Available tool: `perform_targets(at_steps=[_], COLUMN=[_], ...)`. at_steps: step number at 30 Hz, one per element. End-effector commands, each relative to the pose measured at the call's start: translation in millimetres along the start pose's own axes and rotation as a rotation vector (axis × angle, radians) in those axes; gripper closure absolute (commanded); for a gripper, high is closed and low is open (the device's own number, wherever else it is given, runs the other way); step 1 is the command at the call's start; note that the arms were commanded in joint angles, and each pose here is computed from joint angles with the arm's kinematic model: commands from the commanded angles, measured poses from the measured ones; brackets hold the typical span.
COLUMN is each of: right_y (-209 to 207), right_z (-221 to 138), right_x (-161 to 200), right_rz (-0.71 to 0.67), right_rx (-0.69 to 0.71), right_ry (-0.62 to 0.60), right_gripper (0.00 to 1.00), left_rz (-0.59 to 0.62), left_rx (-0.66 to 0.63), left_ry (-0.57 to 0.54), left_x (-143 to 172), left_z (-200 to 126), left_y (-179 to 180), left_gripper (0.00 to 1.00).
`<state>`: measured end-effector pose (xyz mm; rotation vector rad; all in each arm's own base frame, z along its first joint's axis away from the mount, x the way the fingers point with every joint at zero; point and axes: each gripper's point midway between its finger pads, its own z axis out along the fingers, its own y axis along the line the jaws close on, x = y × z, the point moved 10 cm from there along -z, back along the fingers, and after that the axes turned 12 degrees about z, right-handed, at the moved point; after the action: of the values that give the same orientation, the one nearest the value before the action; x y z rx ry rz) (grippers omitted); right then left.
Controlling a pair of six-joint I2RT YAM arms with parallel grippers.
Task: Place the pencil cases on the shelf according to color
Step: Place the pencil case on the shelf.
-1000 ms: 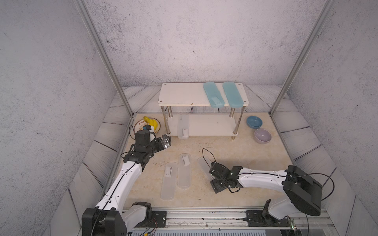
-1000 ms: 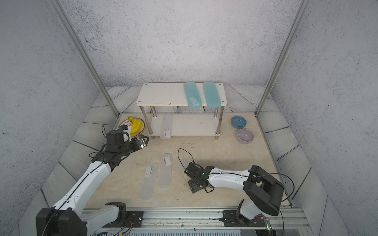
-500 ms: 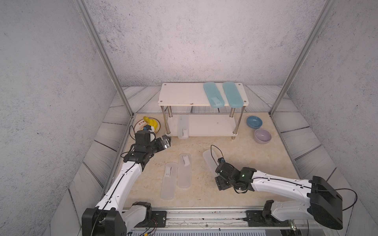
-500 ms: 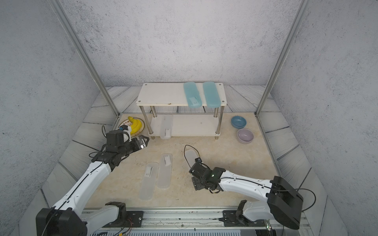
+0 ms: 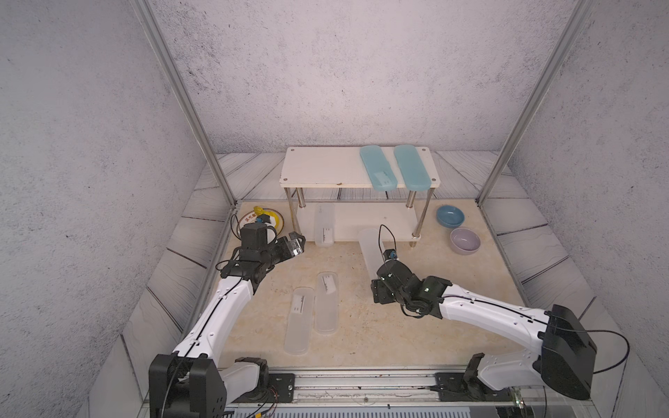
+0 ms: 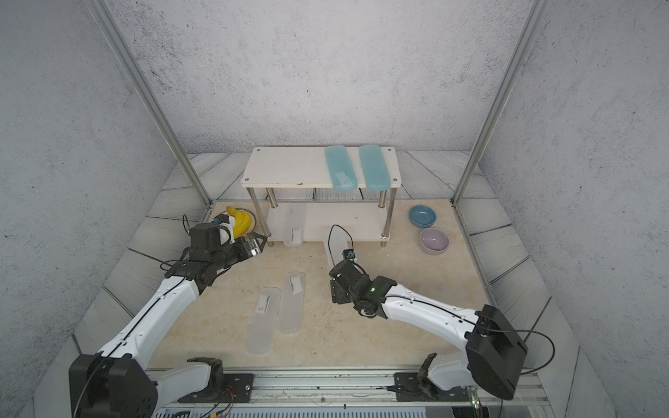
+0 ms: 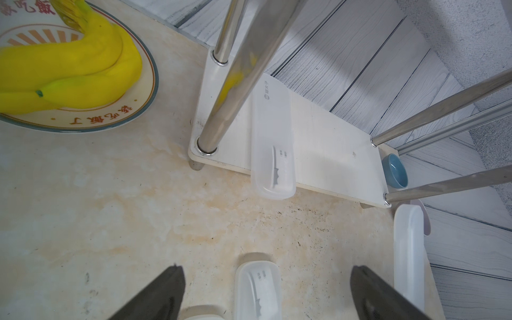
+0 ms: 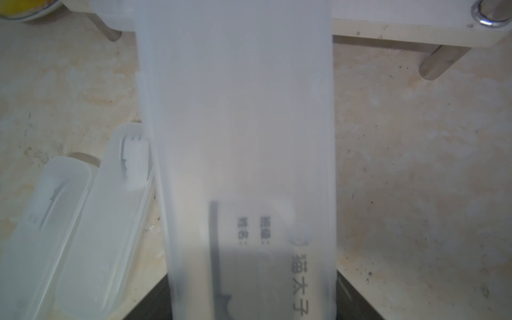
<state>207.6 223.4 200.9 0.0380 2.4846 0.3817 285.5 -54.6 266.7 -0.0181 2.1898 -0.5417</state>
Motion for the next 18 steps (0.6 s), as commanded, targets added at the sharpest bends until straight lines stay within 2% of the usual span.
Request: perform_targets(at_steps=[1,5,11,18], right_y=[11.7,21.0,45.3,56.0], right_z=[20.9,53.0,99.0,135.5], right_x=[-23.0,-40.9,-56.4,-74.1], right_rz=[0.084,0.143,0.131,0.173], right_rx=[-0.061,-0.054,-0.007,0.027], right_ry=[-0.049,-0.033,0.041,0.039], right_gripper=[0.47,0.49,0.51,0.52], left_rz=[0.028,0.037,0.045,0.050], left_rx=[0.022,0.011,0.013,0.024], left_ry=[-0.048,-0.049,-0.039,-0.044], left_x=[-12.7,-10.4,-7.0,-7.2], left_z=[-7.1,-9.4,-8.8,-11.3], left_y=[-6.6,-5.5,-4.6,-6.2], left_gripper=[0.01,0.01,0.01,0.01])
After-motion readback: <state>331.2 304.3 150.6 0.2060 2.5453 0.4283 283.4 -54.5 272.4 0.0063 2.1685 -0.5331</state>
